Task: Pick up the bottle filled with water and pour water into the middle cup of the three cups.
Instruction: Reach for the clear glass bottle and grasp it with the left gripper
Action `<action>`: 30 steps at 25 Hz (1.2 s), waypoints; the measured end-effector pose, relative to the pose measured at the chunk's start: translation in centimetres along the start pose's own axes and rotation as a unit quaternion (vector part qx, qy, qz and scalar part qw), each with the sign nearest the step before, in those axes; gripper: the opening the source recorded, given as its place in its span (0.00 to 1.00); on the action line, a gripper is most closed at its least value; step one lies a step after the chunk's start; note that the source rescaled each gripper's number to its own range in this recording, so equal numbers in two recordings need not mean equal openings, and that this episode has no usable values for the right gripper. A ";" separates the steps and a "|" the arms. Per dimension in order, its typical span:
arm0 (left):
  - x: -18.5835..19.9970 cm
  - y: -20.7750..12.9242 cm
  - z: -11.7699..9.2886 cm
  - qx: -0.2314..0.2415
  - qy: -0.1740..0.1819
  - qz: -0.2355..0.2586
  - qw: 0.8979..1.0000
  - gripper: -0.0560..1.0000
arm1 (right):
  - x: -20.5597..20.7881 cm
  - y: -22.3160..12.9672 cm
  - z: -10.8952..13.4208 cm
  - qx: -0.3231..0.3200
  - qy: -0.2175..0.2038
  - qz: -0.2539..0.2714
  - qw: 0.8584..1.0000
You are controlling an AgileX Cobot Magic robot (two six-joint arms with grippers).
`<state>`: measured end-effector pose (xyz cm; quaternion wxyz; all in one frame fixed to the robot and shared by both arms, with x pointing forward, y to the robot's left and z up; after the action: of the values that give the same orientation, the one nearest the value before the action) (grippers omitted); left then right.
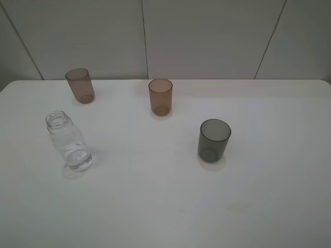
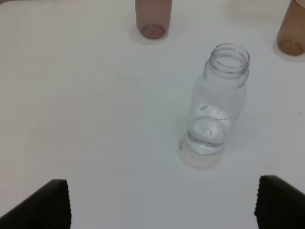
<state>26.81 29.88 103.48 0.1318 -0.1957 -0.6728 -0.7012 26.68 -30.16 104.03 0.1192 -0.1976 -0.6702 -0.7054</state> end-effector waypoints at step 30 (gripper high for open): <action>0.0 0.0 0.0 0.000 0.000 0.000 1.000 1.00 | 0.0 0.0 0.0 0.000 0.000 0.000 1.000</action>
<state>26.81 29.88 103.48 0.1318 -0.1957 -0.6728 -0.7012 26.68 -30.16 104.03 0.1192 -0.1976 -0.6702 -0.7054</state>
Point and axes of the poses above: a point on each arm's last joint axis where the gripper is mounted, x pointing back along that axis away from the gripper, z along the wrist's bending axis when the last joint is at zero, y = z × x, the point moved 4 cm from there along -x, pointing out along that axis toward the gripper, and after that the axes turned 3 degrees about -x, right-handed, at the moved point
